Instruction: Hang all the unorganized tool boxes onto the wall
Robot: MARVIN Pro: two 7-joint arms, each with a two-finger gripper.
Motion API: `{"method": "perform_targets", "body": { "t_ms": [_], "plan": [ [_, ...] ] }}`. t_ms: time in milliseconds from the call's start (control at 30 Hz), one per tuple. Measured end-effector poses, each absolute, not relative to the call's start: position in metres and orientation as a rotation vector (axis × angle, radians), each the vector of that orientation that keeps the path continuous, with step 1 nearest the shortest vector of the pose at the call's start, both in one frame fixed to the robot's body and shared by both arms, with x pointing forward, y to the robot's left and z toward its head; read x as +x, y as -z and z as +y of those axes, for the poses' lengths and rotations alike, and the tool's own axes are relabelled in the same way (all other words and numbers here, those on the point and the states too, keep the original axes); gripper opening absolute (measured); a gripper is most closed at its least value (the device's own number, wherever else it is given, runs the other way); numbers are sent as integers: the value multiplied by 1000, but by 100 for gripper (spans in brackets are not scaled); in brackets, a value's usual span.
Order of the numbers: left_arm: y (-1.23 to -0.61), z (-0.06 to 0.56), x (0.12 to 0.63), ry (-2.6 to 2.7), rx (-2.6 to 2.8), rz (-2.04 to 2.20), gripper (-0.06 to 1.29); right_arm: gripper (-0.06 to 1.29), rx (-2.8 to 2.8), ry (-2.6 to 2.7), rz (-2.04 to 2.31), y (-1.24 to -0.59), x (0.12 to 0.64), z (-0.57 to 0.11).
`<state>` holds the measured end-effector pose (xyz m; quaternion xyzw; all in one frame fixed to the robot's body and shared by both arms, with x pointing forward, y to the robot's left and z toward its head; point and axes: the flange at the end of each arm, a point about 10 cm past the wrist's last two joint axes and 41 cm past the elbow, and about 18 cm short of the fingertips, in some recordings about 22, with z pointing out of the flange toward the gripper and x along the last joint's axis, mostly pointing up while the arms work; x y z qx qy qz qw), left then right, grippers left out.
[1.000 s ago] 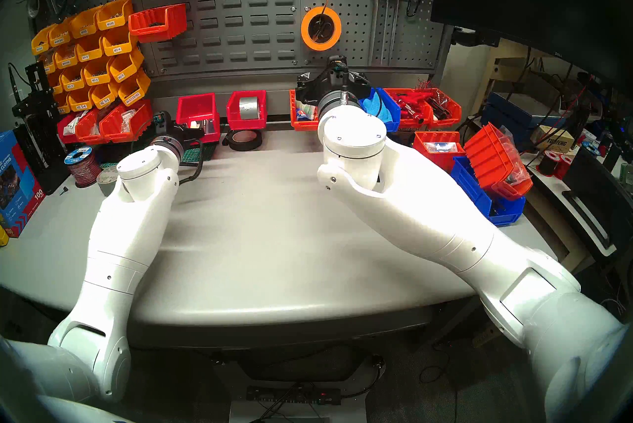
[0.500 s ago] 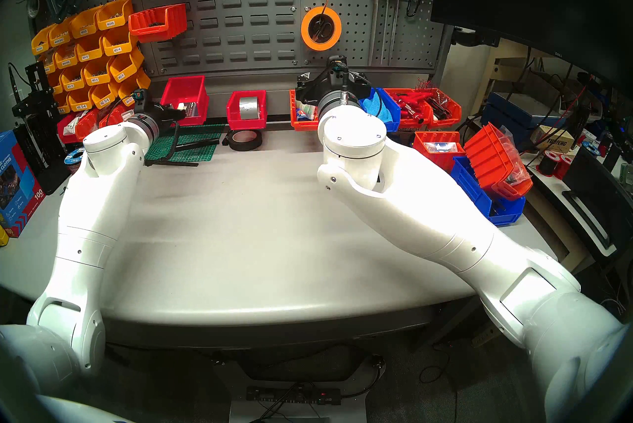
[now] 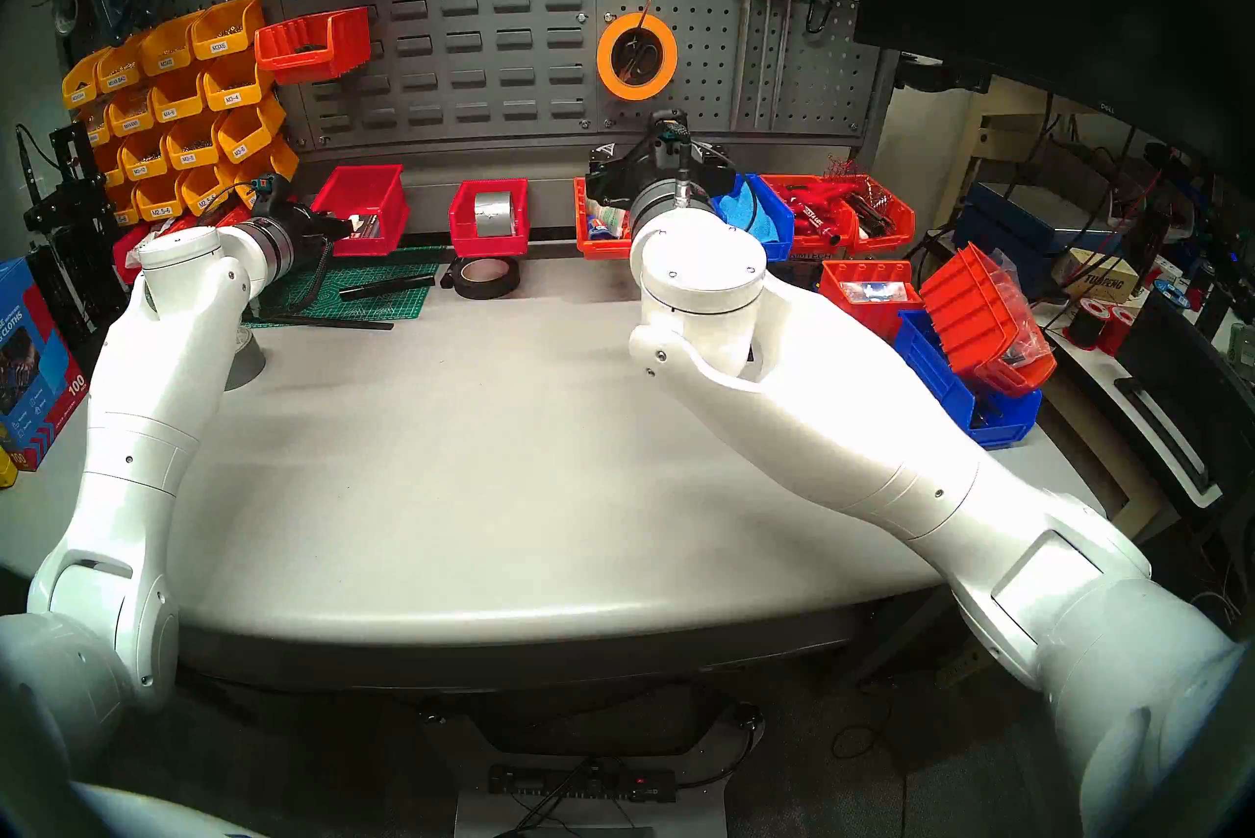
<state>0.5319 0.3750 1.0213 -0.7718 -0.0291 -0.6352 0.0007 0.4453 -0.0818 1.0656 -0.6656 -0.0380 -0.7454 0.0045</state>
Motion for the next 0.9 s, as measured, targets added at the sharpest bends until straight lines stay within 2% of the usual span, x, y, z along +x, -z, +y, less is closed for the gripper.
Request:
{"method": "perform_targets", "body": {
  "t_ms": [900],
  "plan": [
    [-1030, 392, 565, 1824, -2611, -32, 6, 123, -2085, 2335, -119, -1066, 445, -82]
  ]
}}
